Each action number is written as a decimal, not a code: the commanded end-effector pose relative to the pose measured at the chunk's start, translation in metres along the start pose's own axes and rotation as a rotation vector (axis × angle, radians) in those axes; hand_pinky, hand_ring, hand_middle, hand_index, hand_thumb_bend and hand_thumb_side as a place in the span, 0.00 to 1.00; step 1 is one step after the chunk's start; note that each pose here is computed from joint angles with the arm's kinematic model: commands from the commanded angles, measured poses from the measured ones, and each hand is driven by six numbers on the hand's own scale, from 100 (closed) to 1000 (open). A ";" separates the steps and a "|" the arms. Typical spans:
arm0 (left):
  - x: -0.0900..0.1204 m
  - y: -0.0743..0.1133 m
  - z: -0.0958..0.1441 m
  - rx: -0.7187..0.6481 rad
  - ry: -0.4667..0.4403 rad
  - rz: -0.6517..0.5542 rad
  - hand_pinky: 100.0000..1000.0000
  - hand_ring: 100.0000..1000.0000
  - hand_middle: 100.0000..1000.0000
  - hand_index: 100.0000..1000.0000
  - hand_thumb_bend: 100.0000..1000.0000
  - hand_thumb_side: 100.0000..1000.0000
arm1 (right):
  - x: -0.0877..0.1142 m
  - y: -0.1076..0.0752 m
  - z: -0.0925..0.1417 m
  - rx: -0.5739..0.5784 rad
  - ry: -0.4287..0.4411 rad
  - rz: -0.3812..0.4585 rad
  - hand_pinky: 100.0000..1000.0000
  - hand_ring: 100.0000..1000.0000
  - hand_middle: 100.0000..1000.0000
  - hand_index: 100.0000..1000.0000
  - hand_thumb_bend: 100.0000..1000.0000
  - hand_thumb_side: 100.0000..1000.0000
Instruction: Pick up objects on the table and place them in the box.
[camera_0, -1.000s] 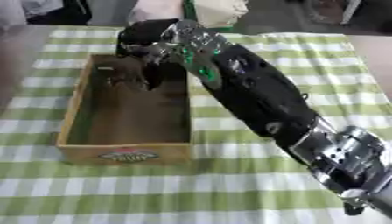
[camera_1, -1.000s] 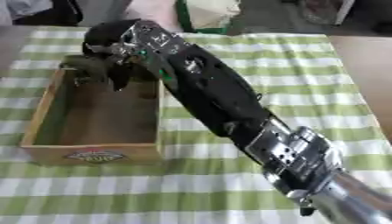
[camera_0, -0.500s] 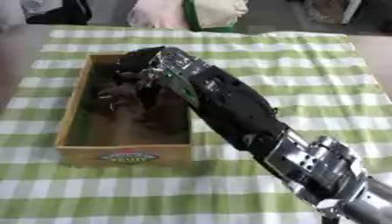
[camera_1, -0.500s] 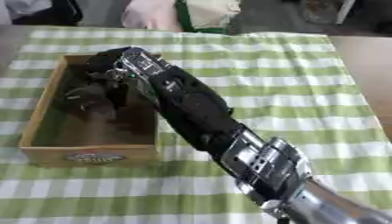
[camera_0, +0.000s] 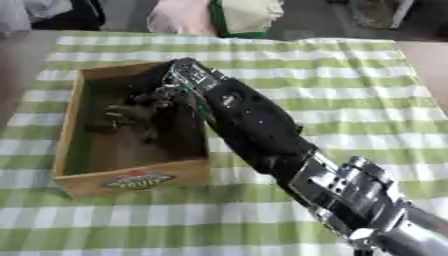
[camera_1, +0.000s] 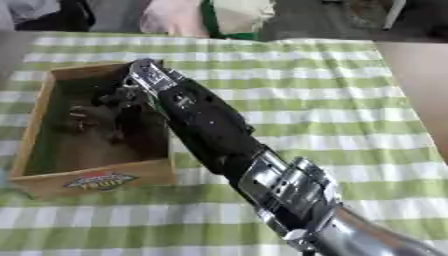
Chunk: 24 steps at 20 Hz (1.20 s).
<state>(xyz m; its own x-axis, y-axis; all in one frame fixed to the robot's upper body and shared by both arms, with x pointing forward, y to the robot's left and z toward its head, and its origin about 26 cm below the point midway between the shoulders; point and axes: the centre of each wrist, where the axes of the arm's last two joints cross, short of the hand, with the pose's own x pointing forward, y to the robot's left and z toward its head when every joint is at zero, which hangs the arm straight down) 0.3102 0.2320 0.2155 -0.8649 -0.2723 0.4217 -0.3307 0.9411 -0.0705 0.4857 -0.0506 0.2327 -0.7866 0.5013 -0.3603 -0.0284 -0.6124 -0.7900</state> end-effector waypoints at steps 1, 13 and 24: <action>0.005 -0.001 -0.005 0.001 -0.026 0.016 0.35 0.51 0.58 0.69 0.36 0.74 | 0.001 -0.012 0.002 0.018 -0.004 0.048 1.00 1.00 0.86 0.99 0.13 0.54; 0.005 -0.001 -0.004 0.000 -0.022 0.019 0.35 0.51 0.58 0.69 0.36 0.73 | -0.003 -0.029 0.012 0.016 0.050 0.077 1.00 1.00 0.96 1.00 0.35 0.52; 0.005 0.000 -0.003 -0.002 -0.015 0.015 0.35 0.51 0.58 0.69 0.36 0.73 | -0.020 -0.061 0.047 -0.102 0.053 0.039 1.00 1.00 0.97 1.00 0.36 0.53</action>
<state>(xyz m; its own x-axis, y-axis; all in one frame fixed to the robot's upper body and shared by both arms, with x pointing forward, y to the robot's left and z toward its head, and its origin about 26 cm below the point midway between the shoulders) 0.3100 0.2301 0.2140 -0.8644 -0.2596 0.4305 -0.3215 0.9438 -0.0764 0.4783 -0.0494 0.2871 -0.7538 0.5295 -0.3891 0.0310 -0.5629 -0.8260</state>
